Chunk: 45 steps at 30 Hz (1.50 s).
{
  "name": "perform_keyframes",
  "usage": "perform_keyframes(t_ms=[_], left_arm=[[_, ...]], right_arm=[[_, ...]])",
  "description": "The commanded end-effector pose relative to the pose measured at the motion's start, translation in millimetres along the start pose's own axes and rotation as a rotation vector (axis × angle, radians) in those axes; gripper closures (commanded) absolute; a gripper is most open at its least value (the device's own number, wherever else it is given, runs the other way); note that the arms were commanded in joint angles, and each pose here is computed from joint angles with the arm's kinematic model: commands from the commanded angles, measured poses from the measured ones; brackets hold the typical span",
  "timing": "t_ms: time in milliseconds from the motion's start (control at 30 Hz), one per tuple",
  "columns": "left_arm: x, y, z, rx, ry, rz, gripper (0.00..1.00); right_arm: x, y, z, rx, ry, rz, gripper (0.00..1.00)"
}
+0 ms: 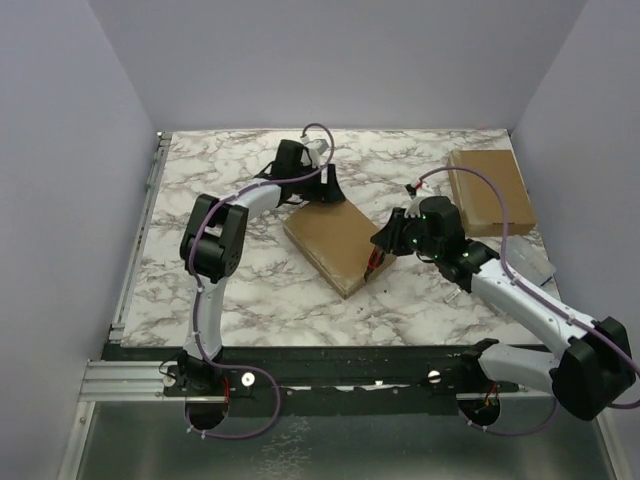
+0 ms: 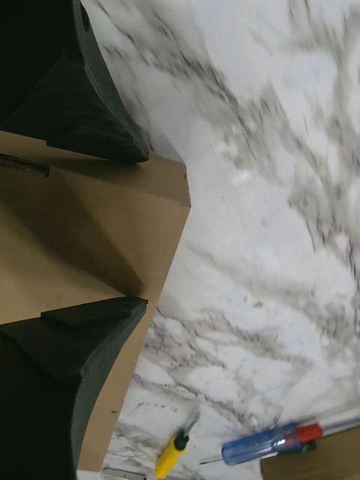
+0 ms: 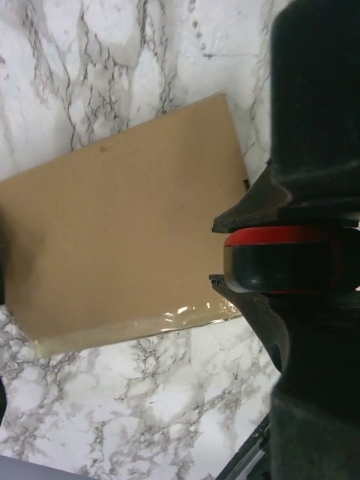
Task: Unpack the express box
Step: Adjust the express box at the center of the board.
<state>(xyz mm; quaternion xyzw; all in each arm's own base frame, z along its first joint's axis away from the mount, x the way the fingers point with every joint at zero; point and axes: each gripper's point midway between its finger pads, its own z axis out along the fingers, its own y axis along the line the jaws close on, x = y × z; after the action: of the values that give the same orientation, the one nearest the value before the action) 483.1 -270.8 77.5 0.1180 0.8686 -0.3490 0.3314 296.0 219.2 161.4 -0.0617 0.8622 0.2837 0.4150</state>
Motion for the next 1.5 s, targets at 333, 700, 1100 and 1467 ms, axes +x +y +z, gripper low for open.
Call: perform_keyframes(t_ms=[333,700,1100,1467], left_arm=[[-59,-132,-22,0.191,-0.067,0.264,0.12],[-90,-52,-105,-0.225,-0.181,-0.019,0.10],[43,-32,-134,-0.167,-0.293,-0.647,0.22],[57,-14,-87,-0.168,-0.222,-0.656,0.37]], right_arm=[[-78,-27,-74,0.262,-0.326,-0.029,0.99],[-66,19,-61,0.007,-0.222,-0.116,0.99],[-151,-120,-17,0.741,-0.325,-0.116,0.99],[-127,-122,52,0.611,-0.167,-0.241,0.99]])
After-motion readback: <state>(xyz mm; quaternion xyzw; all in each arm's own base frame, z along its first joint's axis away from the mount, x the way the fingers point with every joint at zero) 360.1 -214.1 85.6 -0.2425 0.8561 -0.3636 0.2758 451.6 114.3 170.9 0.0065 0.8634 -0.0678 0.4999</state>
